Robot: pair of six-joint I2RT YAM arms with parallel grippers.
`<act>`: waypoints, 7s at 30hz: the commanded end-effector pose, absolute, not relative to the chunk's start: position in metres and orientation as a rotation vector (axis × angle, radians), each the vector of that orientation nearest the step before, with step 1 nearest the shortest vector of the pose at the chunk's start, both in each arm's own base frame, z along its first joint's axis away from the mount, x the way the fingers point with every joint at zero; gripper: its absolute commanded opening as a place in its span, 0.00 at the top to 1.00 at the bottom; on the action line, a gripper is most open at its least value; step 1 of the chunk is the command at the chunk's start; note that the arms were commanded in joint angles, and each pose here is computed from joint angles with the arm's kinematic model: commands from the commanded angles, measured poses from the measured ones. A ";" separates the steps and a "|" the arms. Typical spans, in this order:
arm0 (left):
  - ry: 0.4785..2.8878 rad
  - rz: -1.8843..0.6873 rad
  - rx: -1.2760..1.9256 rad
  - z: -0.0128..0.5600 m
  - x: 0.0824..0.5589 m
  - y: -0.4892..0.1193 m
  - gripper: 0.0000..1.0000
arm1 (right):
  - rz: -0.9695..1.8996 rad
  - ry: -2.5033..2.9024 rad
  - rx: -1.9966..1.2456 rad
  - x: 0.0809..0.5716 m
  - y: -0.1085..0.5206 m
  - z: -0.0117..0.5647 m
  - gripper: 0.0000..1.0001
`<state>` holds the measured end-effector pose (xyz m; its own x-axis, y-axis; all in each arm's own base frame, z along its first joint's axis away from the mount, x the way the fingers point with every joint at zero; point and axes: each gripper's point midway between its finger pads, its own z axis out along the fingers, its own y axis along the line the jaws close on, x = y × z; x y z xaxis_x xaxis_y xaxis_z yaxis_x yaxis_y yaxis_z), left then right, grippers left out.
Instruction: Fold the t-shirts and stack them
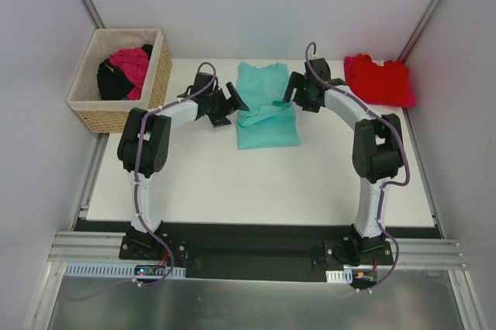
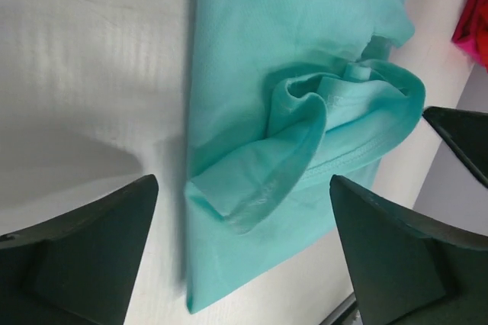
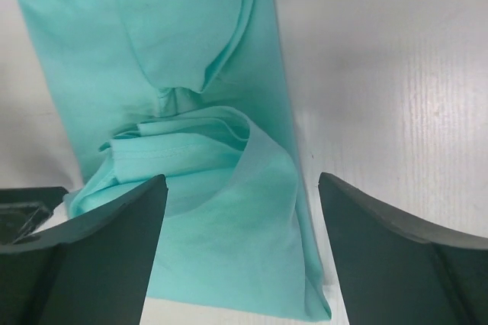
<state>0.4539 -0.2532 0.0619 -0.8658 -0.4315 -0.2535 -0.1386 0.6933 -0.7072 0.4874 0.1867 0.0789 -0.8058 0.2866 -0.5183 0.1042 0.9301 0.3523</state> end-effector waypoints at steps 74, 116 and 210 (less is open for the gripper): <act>2.257 -1.334 -0.194 0.137 0.358 -0.310 0.06 | 0.840 2.507 -0.049 0.433 0.328 0.105 0.17; 2.258 -1.182 -0.121 0.141 0.360 -0.294 0.04 | 0.468 2.220 -0.006 0.396 0.232 0.179 0.16; 2.540 -0.946 -0.238 0.059 0.178 -0.214 0.07 | 0.342 2.380 -0.094 0.178 0.174 0.096 0.17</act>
<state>0.1970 -0.2235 0.0826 -0.8695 -0.3031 -0.3900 0.0538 0.7267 -0.6848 0.1954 0.2020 0.1197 -0.7143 0.0248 -0.6994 -0.2120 0.9447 0.2500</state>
